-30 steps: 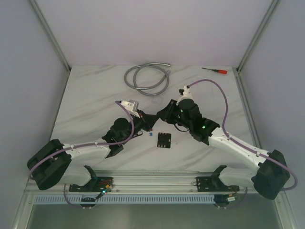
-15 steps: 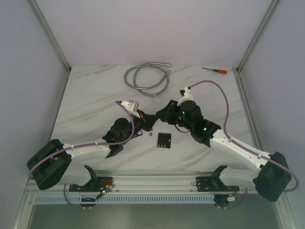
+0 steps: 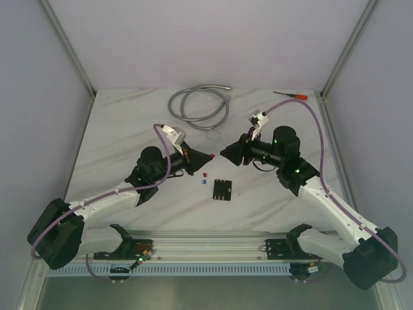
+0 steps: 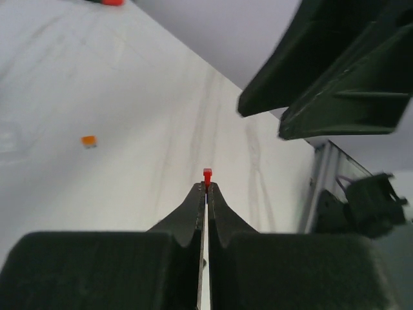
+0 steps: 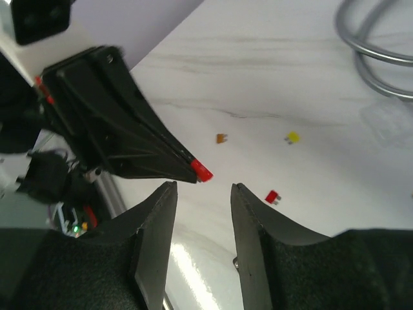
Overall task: Snap on the fuse box
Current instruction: Pick up the fuse from the center of the board.
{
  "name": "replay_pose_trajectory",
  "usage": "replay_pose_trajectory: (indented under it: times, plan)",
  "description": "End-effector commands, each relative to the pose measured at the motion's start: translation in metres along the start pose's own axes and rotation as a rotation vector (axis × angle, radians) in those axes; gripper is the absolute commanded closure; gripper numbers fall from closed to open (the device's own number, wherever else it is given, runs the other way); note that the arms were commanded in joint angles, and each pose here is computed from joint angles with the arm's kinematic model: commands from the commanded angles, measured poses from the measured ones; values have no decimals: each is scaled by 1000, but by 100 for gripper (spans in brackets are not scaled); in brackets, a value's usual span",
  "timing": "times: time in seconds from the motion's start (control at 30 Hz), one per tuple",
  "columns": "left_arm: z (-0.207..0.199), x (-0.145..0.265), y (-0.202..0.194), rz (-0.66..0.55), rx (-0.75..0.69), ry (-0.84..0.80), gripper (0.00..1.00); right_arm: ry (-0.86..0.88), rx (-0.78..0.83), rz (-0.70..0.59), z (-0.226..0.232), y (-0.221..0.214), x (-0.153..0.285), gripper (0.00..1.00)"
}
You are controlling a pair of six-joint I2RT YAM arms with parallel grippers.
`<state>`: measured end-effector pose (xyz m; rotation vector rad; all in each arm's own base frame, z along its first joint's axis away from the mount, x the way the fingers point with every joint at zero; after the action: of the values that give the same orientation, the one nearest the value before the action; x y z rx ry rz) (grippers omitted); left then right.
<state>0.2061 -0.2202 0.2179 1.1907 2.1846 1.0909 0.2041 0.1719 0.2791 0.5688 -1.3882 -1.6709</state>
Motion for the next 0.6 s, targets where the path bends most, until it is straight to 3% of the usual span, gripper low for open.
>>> replay_pose_trajectory:
  times: [0.0, 0.57]
  plan:
    - [-27, 5, 13, 124, -103, -241, 100, 279, 200, -33, 13, 18, 11, 56]
    - [-52, 19, 26, 116, -143, -400, 100, 515, 271, -39, 24, 27, 26, 57]
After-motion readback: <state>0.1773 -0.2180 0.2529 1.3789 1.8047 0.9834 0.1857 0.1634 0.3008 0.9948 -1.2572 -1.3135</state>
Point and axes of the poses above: each gripper's point midway between its finger pads, its own x axis back along the fingers, its own z axis along the line the jaws close on, y = z × x, the point moved 10 cm from there along x, back along the fingers, and after that the axes turned 9 degrees about x, right-handed, at the moved point
